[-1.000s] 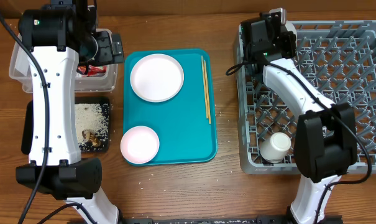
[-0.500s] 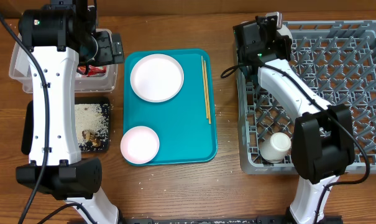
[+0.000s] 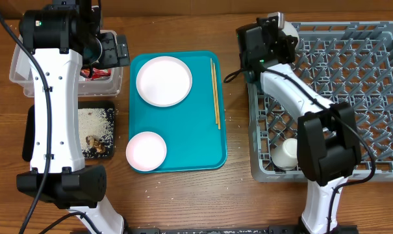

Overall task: Sort waste into correct bins and load items into the dishwasher
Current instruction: 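Carry the grey bowl right and set it tilted in the rack, then return the right gripper to the teal tray and grasp the pink bowl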

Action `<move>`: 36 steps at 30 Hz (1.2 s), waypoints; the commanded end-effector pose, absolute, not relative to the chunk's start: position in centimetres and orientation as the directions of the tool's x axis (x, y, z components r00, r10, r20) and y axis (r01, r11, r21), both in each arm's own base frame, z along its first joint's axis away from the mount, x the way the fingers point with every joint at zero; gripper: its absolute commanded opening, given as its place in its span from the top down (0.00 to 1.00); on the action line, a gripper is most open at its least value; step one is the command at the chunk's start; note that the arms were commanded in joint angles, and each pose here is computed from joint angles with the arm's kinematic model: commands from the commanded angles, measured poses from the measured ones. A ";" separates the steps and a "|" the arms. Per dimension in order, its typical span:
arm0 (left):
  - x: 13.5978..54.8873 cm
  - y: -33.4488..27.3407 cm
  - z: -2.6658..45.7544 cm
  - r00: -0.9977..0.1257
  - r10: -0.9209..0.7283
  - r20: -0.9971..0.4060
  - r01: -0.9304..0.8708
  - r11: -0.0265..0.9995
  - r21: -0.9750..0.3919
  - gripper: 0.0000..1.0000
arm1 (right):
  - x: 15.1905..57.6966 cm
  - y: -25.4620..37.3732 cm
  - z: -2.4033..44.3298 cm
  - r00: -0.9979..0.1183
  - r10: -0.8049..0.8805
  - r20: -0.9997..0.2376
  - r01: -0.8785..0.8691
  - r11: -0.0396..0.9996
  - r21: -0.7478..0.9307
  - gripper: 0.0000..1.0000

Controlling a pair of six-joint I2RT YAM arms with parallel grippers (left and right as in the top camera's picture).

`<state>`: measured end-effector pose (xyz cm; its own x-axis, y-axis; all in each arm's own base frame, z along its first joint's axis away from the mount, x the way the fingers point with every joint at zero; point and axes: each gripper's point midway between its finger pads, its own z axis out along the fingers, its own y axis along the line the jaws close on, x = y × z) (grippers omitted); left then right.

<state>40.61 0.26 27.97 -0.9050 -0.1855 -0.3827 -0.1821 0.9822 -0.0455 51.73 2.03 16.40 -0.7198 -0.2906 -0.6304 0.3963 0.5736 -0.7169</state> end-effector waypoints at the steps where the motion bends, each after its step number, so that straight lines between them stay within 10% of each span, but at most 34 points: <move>1: 40.8 0.3 28.0 -0.900 -0.199 -0.387 -0.196 0.979 -0.047 0.00 | 50.9 4.6 15.4 -0.748 -0.356 -0.560 0.305 0.565 -0.767 0.86; 6: 40.8 0.3 28.0 -0.900 -0.199 -0.387 -0.196 0.979 -0.047 0.00 | 49.4 5.8 14.3 -0.777 -0.373 -0.506 0.245 0.562 -0.790 0.13; 8: 40.8 0.3 28.0 -0.900 -0.199 -0.387 -0.196 0.979 -0.047 0.00 | 49.4 5.7 14.4 -0.778 -0.374 -0.505 0.244 0.561 -0.791 0.00; 15: 40.8 0.3 28.0 -0.900 -0.199 -0.387 -0.196 0.979 -0.047 0.00 | 49.3 7.0 19.0 -0.701 -0.326 -0.634 0.258 0.713 -0.652 0.00; 21: 40.8 0.3 28.0 -0.900 -0.199 -0.387 -0.196 0.979 -0.047 0.00 | 45.7 13.8 23.1 -0.667 -0.136 -0.733 -0.022 0.986 -0.163 0.00; 27: 40.8 0.3 28.0 -0.900 -0.199 -0.387 -0.196 0.979 -0.047 0.00 | 35.3 26.2 19.9 -0.899 -0.158 -0.409 -0.376 0.757 0.534 0.10; 36: 40.8 0.3 28.0 -0.900 -0.199 -0.387 -0.196 0.979 -0.047 0.00 | 27.7 32.1 9.5 -0.973 -0.156 -0.172 -0.224 0.827 0.516 0.23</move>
<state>40.60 0.26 27.97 -0.9052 -0.1855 -0.3824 -0.1821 0.9822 -0.0454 29.63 29.94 10.35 -0.9561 -0.1949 -0.2188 -0.2803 0.8265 0.4882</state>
